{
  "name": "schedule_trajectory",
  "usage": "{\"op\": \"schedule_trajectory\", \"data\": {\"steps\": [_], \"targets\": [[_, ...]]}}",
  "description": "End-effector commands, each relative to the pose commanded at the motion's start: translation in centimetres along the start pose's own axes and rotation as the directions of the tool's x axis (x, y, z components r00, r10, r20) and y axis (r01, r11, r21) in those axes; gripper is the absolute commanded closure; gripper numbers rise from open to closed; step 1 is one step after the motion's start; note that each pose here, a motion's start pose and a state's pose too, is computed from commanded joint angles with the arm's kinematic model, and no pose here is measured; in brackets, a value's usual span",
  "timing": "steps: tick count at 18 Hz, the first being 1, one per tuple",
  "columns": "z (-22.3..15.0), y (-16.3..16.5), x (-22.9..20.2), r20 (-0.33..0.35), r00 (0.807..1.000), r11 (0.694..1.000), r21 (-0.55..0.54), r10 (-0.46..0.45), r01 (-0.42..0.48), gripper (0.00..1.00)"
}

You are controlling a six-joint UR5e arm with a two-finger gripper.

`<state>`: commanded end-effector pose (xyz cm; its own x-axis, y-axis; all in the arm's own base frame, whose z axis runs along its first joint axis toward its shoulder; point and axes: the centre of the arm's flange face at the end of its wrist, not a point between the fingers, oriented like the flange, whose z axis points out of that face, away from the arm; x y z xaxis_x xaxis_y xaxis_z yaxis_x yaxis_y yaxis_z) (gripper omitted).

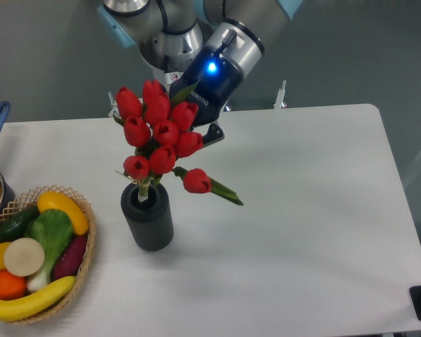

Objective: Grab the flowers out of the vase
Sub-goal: 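Lift the gripped tulips up out of the dark grey vase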

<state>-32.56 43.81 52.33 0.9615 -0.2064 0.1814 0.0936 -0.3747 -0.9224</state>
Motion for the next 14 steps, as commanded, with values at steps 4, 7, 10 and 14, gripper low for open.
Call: {"op": "schedule_trajectory", "data": {"steps": [4,7,10,14], "targets": [[-0.8,-0.9,-0.5,0.018,1.000,1.000,0.007,0.005,-0.005,0.70],[-2.1,-1.2,-2.3,0.050,0.999,1.000,0.013,0.009,-0.009,0.70],[-3.7,-0.1,-5.5,0.092,0.996,1.000,0.016,-0.022,0.021,0.70],[-7.1,1.4,-8.2,0.159,0.985,0.998,0.031,-0.065,0.060,0.70]]}}
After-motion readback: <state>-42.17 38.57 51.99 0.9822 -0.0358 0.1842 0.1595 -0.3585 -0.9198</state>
